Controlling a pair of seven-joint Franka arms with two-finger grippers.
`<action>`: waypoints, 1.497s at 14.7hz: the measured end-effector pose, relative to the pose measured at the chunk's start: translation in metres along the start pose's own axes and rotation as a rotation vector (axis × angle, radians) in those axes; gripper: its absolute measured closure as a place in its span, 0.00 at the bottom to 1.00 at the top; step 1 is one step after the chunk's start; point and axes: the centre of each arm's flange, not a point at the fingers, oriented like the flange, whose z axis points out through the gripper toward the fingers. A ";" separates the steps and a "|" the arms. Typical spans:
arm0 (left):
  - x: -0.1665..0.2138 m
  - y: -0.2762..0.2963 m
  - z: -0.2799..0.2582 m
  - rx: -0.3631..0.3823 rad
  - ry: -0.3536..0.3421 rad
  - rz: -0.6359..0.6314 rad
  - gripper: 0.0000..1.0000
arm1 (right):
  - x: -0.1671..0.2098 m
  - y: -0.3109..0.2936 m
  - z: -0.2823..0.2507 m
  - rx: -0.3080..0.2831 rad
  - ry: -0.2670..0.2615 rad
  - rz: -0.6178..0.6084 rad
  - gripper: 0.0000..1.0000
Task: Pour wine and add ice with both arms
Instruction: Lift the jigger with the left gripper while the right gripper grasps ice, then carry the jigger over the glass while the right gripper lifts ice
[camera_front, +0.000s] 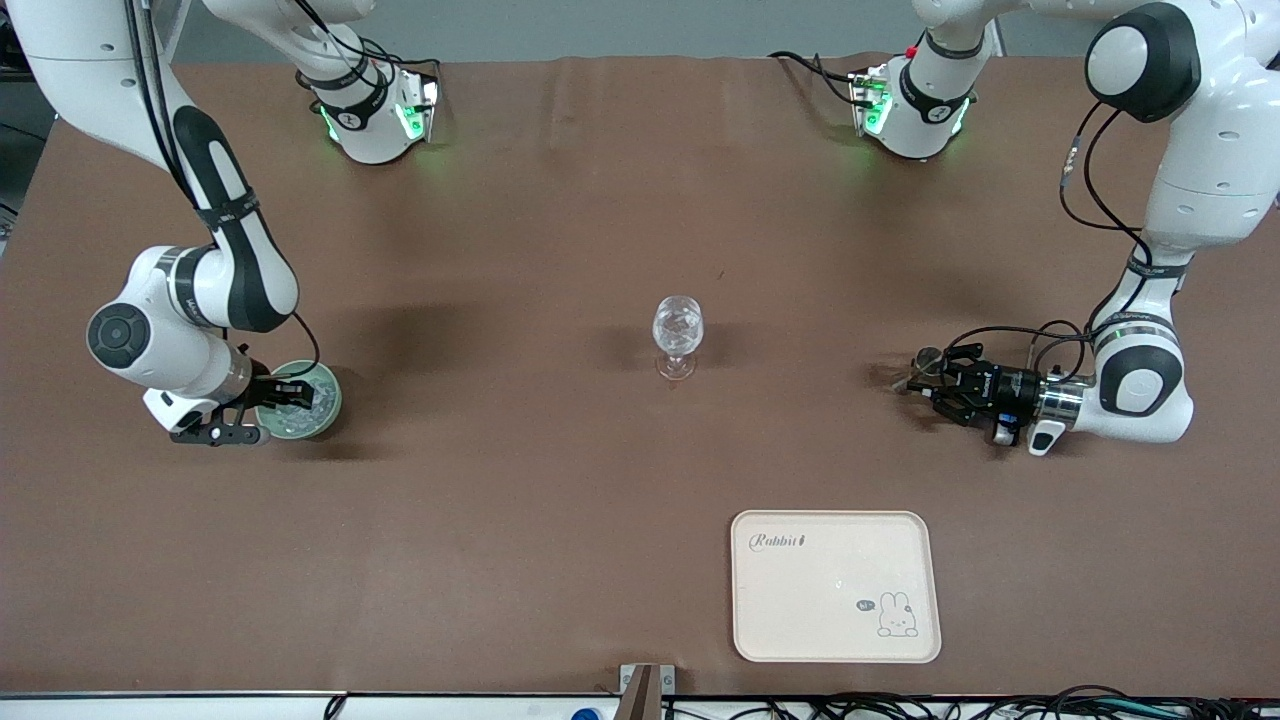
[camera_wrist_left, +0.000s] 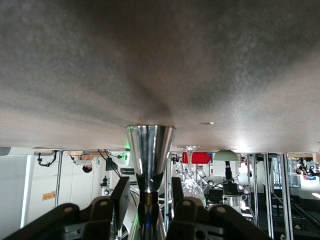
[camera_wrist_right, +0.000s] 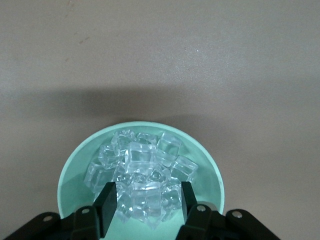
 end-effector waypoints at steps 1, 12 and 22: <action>0.000 0.000 0.000 0.000 0.000 0.000 0.67 | 0.000 0.000 0.001 0.000 -0.001 0.000 0.46; -0.034 0.031 0.017 -0.007 -0.039 0.029 0.79 | 0.007 0.001 -0.022 0.000 0.038 0.002 0.73; -0.153 0.089 0.065 0.050 -0.001 0.003 0.79 | -0.001 0.007 -0.157 0.021 0.049 0.010 0.73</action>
